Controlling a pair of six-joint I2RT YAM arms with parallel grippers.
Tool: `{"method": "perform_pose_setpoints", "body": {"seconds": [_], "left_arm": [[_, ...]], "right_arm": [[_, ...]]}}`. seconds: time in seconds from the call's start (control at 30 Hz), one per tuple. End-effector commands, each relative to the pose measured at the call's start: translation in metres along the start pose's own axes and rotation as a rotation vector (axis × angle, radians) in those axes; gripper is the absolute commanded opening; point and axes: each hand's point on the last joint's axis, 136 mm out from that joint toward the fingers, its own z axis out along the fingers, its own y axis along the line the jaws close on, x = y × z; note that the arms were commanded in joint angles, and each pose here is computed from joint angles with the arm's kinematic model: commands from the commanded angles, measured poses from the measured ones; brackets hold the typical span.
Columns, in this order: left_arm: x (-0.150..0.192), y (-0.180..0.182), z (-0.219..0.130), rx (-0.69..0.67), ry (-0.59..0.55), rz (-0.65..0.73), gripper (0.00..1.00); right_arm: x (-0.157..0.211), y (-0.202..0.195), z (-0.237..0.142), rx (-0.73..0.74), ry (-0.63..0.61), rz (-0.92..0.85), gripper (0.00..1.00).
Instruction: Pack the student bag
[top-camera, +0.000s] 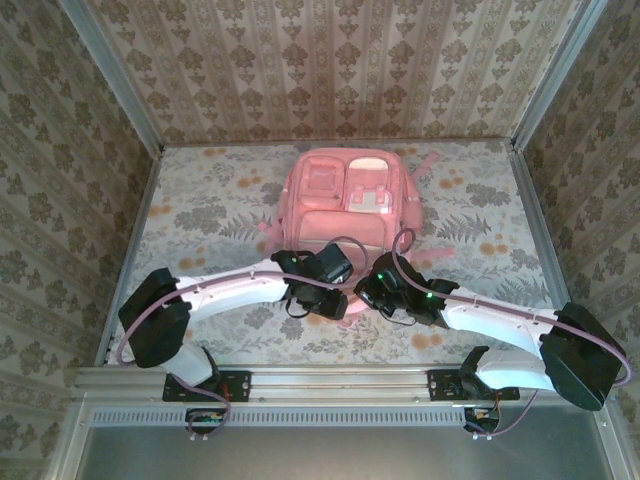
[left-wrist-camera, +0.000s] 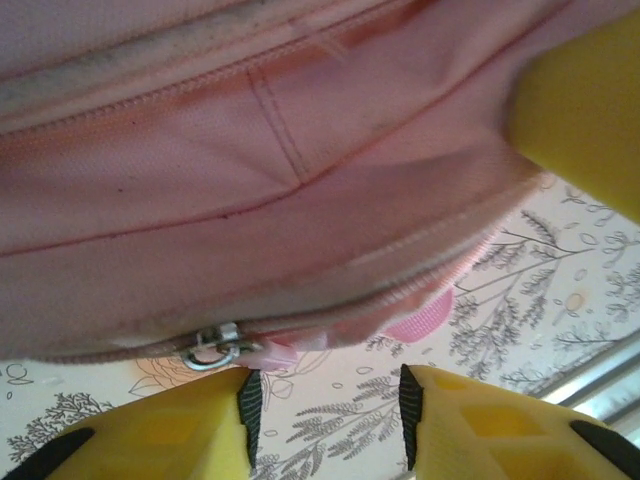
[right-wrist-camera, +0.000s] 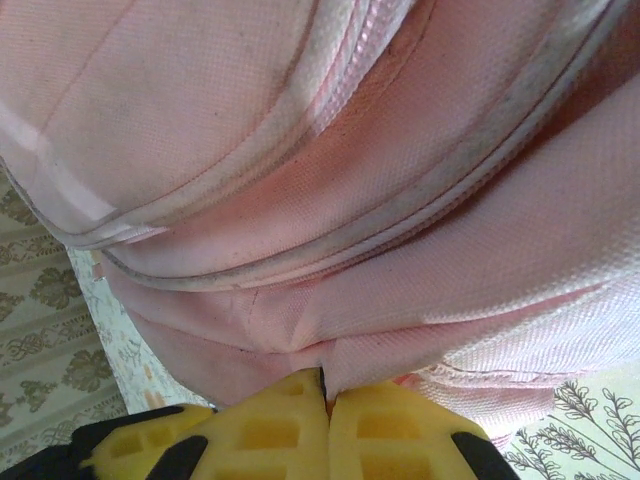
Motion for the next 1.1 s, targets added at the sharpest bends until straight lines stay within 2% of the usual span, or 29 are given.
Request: {"method": "perform_pose_setpoints", "body": {"seconds": [0.0, 0.2, 0.3, 0.5, 0.57, 0.67, 0.8, 0.97, 1.07], "left_arm": [[-0.004, 0.018, 0.014, -0.060, -0.004, -0.020, 0.39], [-0.007, 0.038, 0.019, -0.184, -0.002, 0.039, 0.36], [-0.009, 0.041, 0.019, -0.186, -0.016, 0.039, 0.35], [-0.018, 0.033, 0.008, -0.149, -0.042, 0.046, 0.09], [-0.019, 0.030, -0.002, -0.131, -0.056, 0.054, 0.04], [-0.017, 0.028, -0.022, -0.110, -0.081, 0.066, 0.01], [-0.009, 0.034, -0.038, -0.013, -0.101, 0.032, 0.00], [0.004, 0.041, -0.036, 0.081, -0.053, -0.015, 0.00], [0.008, 0.043, -0.033, 0.092, -0.034, -0.023, 0.00]], "right_arm": [[0.003, 0.020, -0.002, -0.061, 0.003, 0.011, 0.00], [0.003, 0.021, -0.004, -0.077, 0.001, 0.012, 0.00], [0.004, 0.020, -0.002, -0.078, 0.003, 0.009, 0.00], [0.002, 0.015, 0.001, -0.050, -0.007, -0.009, 0.00], [-0.001, 0.012, -0.001, -0.028, -0.019, -0.027, 0.00], [-0.009, 0.003, -0.009, 0.036, -0.059, -0.079, 0.00], [-0.024, -0.015, -0.020, 0.137, -0.125, -0.126, 0.00], [-0.038, -0.035, -0.026, 0.202, -0.169, -0.118, 0.00], [-0.046, -0.043, -0.031, 0.219, -0.195, -0.110, 0.00]]}}
